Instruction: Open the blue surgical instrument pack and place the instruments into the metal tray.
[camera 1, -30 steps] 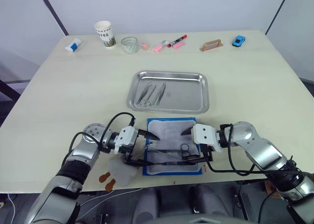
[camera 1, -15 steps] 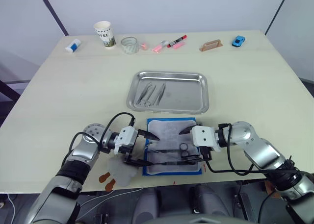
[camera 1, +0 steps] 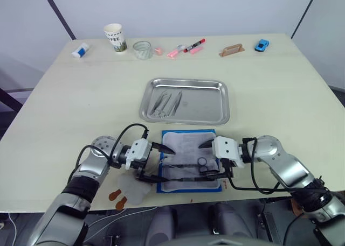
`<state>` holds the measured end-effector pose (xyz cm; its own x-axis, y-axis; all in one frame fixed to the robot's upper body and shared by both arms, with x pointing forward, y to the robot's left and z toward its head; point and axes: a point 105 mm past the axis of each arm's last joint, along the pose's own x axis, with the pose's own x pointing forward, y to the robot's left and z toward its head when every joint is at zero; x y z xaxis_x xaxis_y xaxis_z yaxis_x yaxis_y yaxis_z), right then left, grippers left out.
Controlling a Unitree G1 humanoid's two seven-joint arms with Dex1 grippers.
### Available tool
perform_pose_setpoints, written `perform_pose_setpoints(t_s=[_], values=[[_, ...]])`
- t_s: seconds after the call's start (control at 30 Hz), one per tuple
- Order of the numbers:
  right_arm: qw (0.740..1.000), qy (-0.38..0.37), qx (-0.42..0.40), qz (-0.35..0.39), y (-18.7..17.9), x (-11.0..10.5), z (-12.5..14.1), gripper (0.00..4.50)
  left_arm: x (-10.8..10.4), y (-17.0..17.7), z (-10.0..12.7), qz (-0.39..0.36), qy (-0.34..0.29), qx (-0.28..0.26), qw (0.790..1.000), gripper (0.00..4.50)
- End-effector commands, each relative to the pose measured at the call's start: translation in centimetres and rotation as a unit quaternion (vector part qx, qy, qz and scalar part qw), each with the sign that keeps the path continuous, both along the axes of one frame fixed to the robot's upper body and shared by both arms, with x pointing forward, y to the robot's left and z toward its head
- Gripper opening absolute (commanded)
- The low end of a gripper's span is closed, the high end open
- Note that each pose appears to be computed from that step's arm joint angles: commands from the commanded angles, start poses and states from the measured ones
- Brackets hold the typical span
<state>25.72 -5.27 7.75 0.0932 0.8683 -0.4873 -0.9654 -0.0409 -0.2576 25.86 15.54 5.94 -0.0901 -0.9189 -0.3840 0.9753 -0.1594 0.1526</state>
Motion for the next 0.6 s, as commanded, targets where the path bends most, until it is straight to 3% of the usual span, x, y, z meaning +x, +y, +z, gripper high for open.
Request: perform_pose_setpoints(t_s=[0.03,0.6], values=[[0.999,-0.017,0.027,0.028,0.3,-0.4,0.8,4.50,-1.4,1.3,-2.4,-0.004,0.055,0.045,0.997,4.46],[1.000,-0.003,0.019,0.017,-0.8,0.0,0.4,4.50,-1.4,1.2,-2.4,-0.005,0.056,0.043,0.998,4.46]])
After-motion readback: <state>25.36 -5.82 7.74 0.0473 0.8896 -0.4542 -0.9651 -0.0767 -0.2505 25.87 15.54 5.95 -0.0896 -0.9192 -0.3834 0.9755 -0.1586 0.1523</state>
